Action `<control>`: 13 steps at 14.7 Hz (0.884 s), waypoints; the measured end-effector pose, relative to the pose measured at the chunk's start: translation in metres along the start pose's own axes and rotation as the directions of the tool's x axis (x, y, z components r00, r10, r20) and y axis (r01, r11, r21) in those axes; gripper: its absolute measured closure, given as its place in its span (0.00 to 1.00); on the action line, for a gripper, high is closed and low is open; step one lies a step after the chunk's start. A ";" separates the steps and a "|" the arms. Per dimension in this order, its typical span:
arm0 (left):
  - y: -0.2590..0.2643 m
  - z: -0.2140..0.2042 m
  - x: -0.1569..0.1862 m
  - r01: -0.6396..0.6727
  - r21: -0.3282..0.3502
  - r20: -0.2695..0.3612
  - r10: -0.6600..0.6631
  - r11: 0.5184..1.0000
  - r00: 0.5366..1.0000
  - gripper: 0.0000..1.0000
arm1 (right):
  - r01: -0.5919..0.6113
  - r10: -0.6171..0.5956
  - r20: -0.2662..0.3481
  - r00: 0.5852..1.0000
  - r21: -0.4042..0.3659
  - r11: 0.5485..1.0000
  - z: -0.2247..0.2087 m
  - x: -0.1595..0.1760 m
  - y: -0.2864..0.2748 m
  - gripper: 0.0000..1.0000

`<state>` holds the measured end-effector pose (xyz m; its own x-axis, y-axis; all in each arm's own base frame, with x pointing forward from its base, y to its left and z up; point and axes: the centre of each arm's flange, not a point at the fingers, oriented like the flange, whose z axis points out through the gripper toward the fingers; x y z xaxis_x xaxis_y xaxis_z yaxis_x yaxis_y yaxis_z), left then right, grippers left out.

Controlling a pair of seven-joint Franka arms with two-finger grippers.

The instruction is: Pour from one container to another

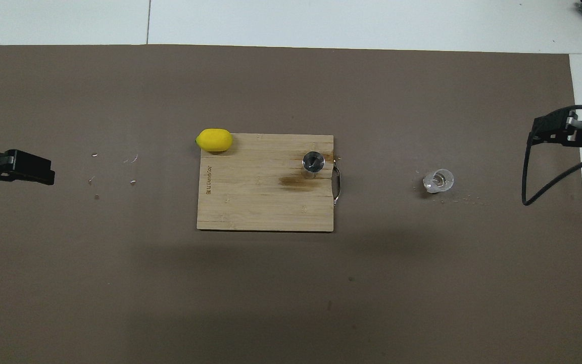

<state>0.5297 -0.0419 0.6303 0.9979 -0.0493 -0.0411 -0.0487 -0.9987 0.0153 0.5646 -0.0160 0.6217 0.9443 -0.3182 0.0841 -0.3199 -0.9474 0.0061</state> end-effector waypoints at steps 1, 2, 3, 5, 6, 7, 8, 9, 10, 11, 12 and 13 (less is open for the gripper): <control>0.000 0.000 0.000 0.000 0.000 0.000 0.000 1.000 1.000 0.00 | 0.013 -0.013 0.016 1.000 -0.005 1.000 -0.002 0.000 -0.002 0.00; 0.000 0.000 0.000 0.000 0.000 0.000 0.000 1.000 1.000 0.00 | 0.033 -0.033 0.036 0.999 -0.010 0.999 -0.001 -0.002 -0.004 0.00; 0.000 0.000 0.000 0.000 0.000 0.000 0.000 1.000 1.000 0.00 | 0.054 -0.053 0.061 0.997 -0.016 0.998 0.000 -0.007 -0.005 0.00; 0.000 0.000 0.000 0.000 0.000 0.000 0.000 1.000 1.000 0.00 | 0.104 -0.101 0.105 0.989 -0.022 0.994 0.001 -0.015 -0.004 0.00; 0.000 0.000 0.000 0.000 0.000 0.000 0.000 1.000 1.000 0.00 | 0.119 -0.115 0.116 0.987 -0.022 0.993 0.001 -0.017 -0.002 0.00; 0.000 0.000 0.000 0.000 0.000 0.000 0.000 1.000 1.000 0.00 | 0.125 -0.121 0.122 0.985 -0.022 0.992 0.002 -0.019 -0.001 0.00; 0.000 0.000 0.000 0.000 0.000 0.000 0.000 1.000 1.000 0.00 | 0.127 -0.123 0.125 0.984 -0.020 0.992 0.003 -0.021 -0.001 0.00; 0.000 0.000 0.000 0.000 0.000 0.000 0.000 1.000 1.000 0.00 | 0.127 -0.124 0.129 0.984 -0.015 0.992 0.004 -0.022 -0.001 0.00; 0.000 0.000 0.000 0.000 0.000 0.000 0.000 1.000 1.000 0.00 | 0.130 -0.128 0.131 0.983 -0.013 0.991 0.005 -0.023 -0.001 0.00; 0.000 0.000 0.000 0.000 0.000 0.000 0.000 1.000 1.000 0.00 | 0.134 -0.131 0.130 0.983 -0.012 0.991 0.005 -0.023 -0.002 0.00; 0.000 0.000 0.000 0.000 0.000 0.000 0.000 1.000 1.000 0.00 | 0.139 -0.136 0.128 0.982 -0.011 0.990 0.005 -0.023 -0.003 0.00; 0.000 0.000 0.000 0.000 0.000 0.000 0.000 1.000 1.000 0.00 | 0.144 -0.141 0.128 0.982 -0.010 0.990 0.005 -0.023 -0.005 0.00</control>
<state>0.5297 -0.0419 0.6303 0.9979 -0.0493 -0.0411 -0.0487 -0.9987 0.0153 0.5444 -0.0045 0.6148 0.9821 -0.1828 -0.0459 -0.1817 -0.9830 0.0279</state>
